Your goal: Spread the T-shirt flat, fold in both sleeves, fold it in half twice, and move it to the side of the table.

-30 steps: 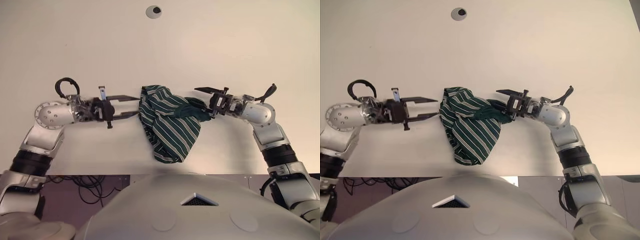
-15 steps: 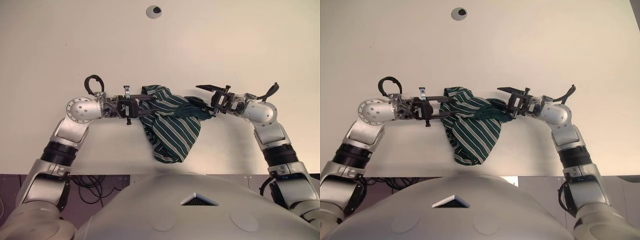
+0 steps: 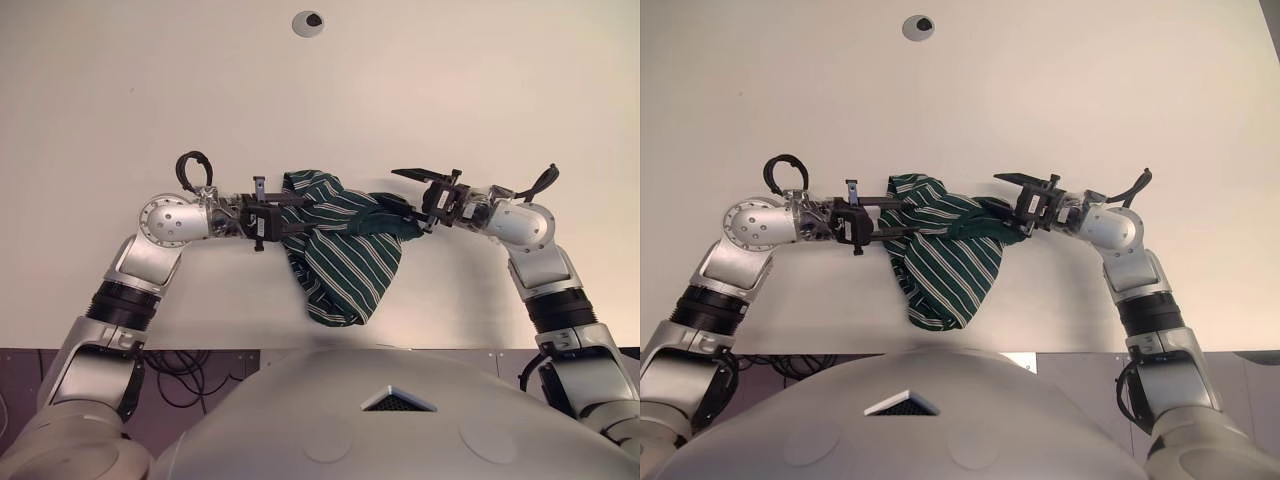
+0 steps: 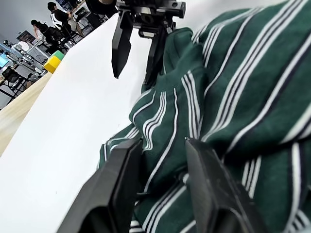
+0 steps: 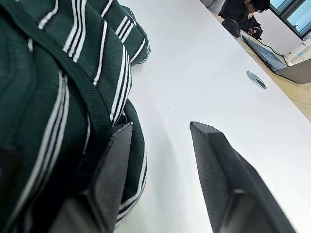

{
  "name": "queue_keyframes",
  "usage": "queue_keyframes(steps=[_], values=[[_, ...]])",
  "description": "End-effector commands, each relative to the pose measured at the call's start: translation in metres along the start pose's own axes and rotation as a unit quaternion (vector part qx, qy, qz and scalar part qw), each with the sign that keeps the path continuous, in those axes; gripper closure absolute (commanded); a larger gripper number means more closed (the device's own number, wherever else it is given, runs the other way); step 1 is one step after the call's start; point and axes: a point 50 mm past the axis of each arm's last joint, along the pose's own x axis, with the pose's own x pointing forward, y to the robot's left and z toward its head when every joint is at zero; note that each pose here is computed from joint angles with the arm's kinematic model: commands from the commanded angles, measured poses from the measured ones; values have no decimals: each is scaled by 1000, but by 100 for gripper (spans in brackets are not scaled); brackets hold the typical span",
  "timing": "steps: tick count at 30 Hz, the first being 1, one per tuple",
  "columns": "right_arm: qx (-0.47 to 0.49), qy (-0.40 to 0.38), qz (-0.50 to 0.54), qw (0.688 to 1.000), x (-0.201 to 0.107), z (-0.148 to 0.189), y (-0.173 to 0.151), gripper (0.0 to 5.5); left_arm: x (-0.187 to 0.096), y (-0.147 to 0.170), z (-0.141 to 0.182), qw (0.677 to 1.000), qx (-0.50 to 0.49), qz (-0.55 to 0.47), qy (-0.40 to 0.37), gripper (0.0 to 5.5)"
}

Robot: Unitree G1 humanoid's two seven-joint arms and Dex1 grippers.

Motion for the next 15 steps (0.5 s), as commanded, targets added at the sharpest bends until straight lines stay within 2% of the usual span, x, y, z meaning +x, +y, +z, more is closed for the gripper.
queue_keyframes(steps=[1, 4, 13, 15], values=[[-10, -4, -6, 1000, -1, 3, -4, 333, -4, 4, -4, 1000, 19, 2, 23, 395], [-10, -4, -6, 1000, -2, 3, -4, 333, -3, 6, -5, 999, 23, 10, 28, 395], [-13, -6, -11, 1000, -2, 4, -5, 333, -2, 6, -6, 1000, 15, 5, 26, 546], [-14, -6, -12, 1000, -3, 4, -5, 333, -2, 7, -5, 1000, 16, 6, 21, 549]])
